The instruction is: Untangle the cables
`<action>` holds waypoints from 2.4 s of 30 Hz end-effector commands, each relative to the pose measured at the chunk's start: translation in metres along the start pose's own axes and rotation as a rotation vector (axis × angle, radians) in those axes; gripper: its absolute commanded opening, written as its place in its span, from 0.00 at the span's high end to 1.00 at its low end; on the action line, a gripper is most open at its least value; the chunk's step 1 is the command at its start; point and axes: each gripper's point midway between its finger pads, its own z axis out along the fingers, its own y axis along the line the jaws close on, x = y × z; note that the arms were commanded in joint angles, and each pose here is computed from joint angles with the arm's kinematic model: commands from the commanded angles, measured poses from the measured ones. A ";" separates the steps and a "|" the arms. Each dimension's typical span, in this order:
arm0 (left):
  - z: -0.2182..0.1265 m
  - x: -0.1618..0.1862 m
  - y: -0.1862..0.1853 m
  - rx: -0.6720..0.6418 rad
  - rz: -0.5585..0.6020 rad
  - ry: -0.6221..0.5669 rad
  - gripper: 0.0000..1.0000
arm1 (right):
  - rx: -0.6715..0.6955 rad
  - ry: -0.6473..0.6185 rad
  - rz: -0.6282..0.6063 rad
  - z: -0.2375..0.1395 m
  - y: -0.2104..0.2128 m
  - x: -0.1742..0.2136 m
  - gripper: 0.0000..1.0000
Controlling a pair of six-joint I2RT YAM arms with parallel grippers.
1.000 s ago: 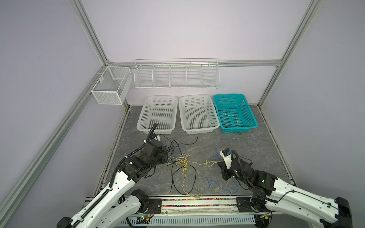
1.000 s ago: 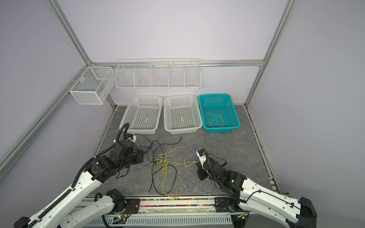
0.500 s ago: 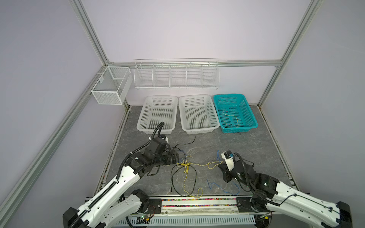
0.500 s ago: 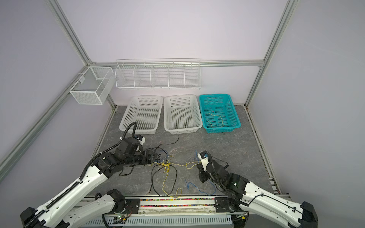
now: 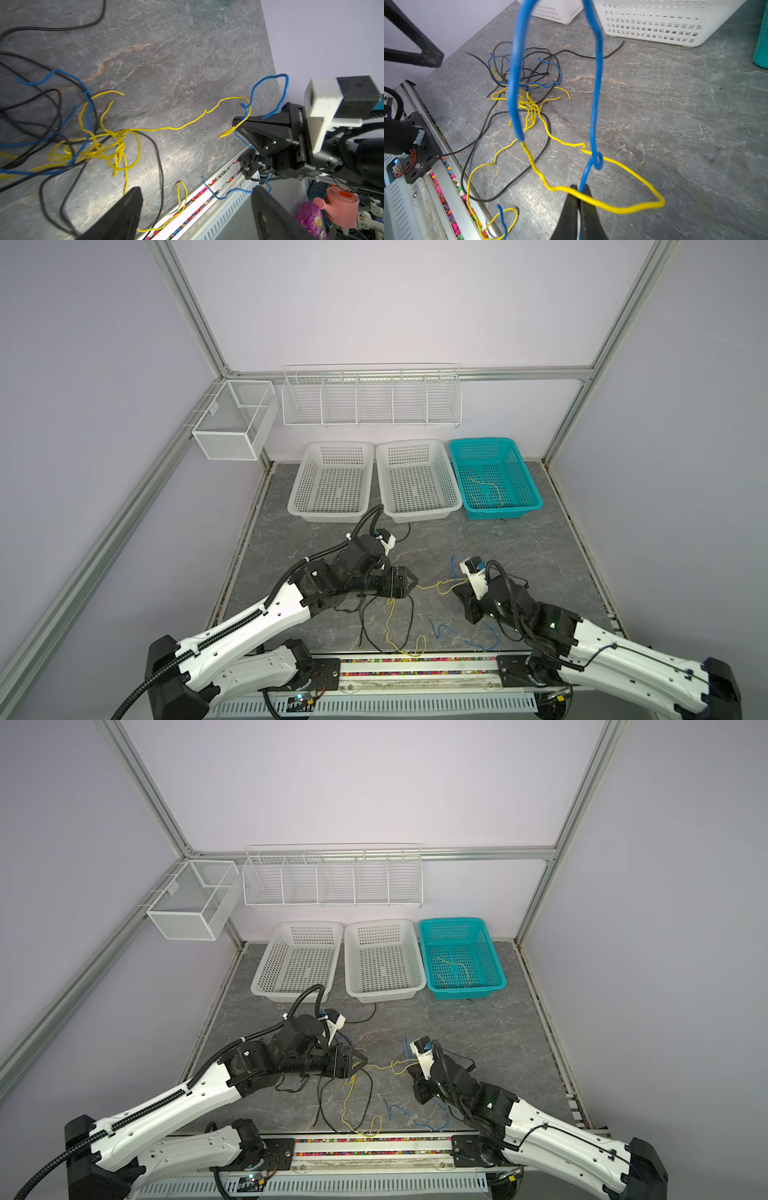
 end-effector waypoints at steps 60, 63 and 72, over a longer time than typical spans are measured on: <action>0.020 -0.038 -0.074 0.195 -0.057 -0.165 1.00 | -0.122 0.026 0.021 0.004 0.023 0.008 0.94; 0.016 -0.033 -0.072 0.201 -0.062 -0.154 1.00 | -0.096 0.006 0.034 0.004 0.019 0.005 0.94; 0.000 -0.034 -0.062 0.186 -0.091 -0.206 1.00 | -0.074 0.004 0.123 0.012 0.028 -0.005 0.94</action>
